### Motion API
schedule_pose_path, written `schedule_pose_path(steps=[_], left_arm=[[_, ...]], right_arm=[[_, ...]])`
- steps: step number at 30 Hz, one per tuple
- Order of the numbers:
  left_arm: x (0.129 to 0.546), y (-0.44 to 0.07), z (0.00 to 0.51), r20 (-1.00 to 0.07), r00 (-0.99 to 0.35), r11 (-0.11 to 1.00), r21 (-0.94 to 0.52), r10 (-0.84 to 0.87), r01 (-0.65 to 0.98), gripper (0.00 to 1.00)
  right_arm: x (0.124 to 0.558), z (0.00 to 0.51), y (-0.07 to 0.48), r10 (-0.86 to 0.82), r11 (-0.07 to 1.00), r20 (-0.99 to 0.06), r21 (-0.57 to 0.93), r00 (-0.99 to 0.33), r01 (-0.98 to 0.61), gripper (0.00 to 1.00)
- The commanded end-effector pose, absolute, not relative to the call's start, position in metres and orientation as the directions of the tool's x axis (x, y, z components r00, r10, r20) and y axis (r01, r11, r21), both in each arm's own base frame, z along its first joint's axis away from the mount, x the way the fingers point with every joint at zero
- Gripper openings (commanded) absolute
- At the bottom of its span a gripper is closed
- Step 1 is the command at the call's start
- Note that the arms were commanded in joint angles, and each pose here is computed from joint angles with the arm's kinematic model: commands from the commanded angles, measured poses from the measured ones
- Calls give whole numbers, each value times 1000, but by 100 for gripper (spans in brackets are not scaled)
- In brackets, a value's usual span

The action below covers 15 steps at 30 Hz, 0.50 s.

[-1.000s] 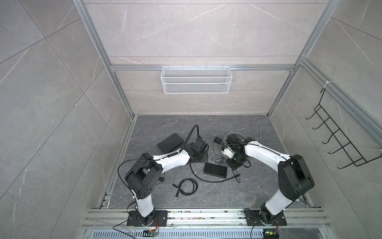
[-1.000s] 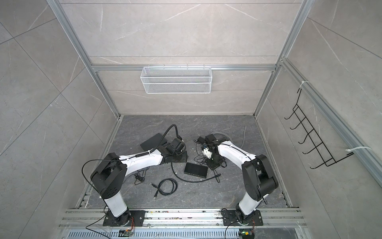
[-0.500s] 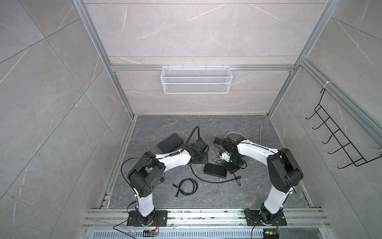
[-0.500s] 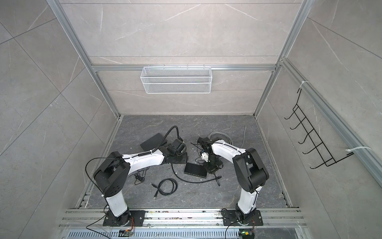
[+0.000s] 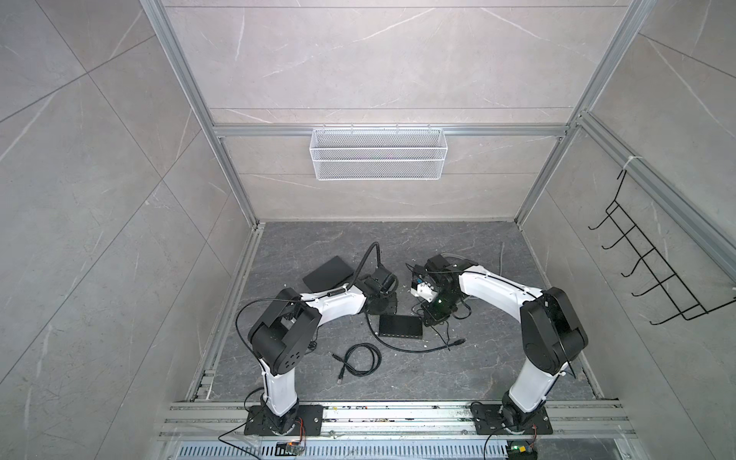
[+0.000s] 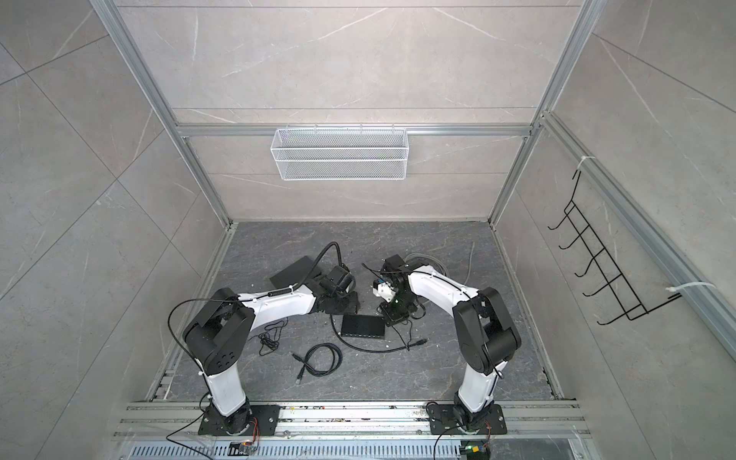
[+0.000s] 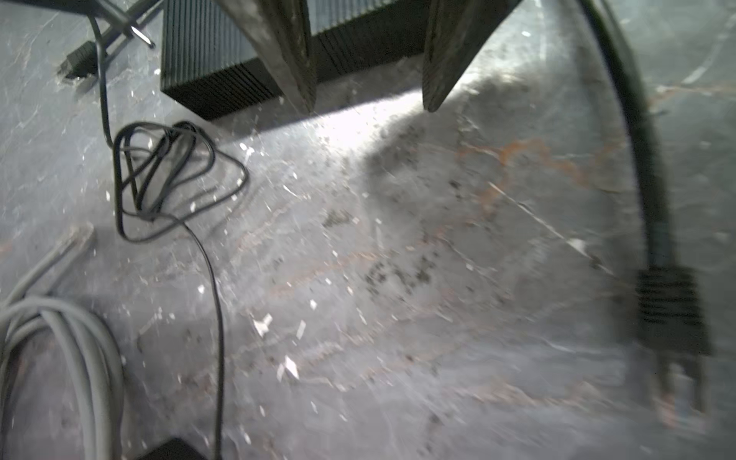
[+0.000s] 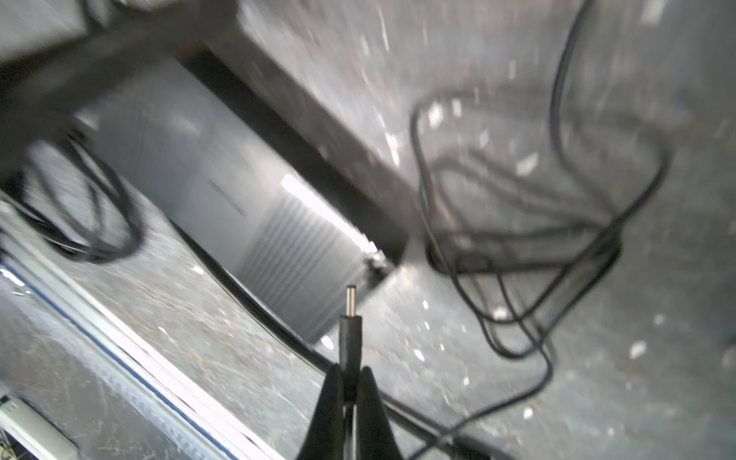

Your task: Insert the plug into the switch port

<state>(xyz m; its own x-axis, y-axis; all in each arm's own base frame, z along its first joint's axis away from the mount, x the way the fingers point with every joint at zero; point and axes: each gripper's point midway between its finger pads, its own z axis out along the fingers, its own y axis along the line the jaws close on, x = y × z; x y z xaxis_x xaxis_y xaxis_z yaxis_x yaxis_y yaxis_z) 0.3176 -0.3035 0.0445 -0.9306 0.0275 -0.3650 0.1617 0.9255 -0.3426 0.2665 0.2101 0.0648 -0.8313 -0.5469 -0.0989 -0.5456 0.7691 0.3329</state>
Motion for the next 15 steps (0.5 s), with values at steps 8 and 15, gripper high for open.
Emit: schedule_pose_path(steps=[8, 15], left_arm=[[322, -273, 69, -393, -919, 946, -289, 21, 145, 47], [273, -283, 60, -299, -954, 925, -369, -27, 89, 47]], right_arm=[[289, 73, 221, -560, 737, -157, 354, -813, -576, 6], [258, 66, 178, -528, 805, -91, 263, -844, -532, 7]])
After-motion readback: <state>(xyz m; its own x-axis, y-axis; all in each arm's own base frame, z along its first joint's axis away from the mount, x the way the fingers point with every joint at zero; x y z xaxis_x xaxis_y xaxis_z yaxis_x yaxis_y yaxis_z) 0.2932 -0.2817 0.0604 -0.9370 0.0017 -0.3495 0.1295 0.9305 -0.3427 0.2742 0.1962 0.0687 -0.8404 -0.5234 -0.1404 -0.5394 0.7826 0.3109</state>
